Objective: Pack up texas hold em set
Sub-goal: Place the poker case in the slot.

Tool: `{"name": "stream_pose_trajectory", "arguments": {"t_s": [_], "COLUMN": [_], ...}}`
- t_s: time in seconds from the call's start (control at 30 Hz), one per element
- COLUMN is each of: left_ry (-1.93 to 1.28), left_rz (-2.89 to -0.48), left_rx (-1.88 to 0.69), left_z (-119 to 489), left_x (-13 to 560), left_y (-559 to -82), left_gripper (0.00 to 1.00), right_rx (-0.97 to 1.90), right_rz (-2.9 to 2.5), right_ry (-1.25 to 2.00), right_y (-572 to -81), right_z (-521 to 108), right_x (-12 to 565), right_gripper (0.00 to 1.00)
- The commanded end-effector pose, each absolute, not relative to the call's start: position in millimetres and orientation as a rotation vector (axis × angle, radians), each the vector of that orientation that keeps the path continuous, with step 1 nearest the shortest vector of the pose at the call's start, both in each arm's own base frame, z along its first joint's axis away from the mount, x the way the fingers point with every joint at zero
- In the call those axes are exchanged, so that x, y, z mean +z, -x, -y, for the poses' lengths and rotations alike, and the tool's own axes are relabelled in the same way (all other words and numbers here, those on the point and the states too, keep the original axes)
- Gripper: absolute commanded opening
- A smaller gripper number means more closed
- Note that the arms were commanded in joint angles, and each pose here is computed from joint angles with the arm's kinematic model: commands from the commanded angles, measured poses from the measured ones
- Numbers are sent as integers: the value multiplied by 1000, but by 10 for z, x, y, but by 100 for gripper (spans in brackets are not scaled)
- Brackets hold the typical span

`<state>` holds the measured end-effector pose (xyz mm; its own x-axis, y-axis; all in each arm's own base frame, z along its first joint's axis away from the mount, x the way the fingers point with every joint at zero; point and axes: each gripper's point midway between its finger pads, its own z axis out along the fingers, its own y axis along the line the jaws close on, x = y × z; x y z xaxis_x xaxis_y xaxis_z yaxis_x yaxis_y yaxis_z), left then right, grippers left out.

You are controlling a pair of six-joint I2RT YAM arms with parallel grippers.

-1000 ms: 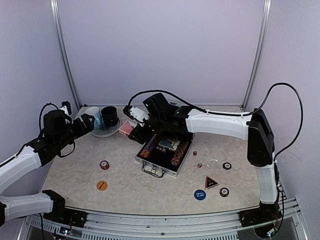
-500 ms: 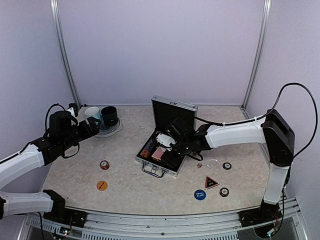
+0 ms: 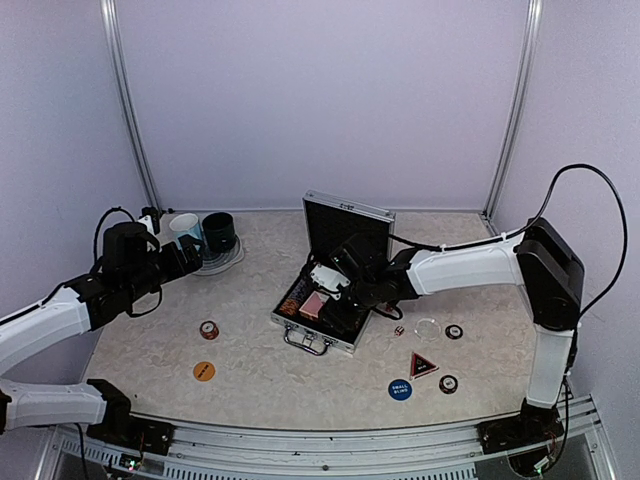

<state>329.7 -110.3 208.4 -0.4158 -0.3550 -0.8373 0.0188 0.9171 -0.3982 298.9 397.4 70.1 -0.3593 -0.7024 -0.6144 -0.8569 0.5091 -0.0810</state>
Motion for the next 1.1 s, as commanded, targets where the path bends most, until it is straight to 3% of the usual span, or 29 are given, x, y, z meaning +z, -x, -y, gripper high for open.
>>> {"name": "stream_pose_trajectory", "arguments": {"t_s": [0.0,0.5,1.07], "left_ry": [238,240,244], "left_rz": [-1913,-1909,-1903], "left_rx": [-425,-414,-410], "left_z": [1113,1097,1090], "left_x": [2260,2267,2290], "left_y": [-3331,-3333,-3342], "left_gripper": [99,99,99], "right_rx": [386,425,415], "right_rz": [-2112,-2180,-2234], "right_ry": [1253,1290,1343], "right_y": [-3111,-3069,-3045], "right_z": [-4161,-4189,-4175], "right_x": [802,517,366], "right_gripper": [28,33,57]}}
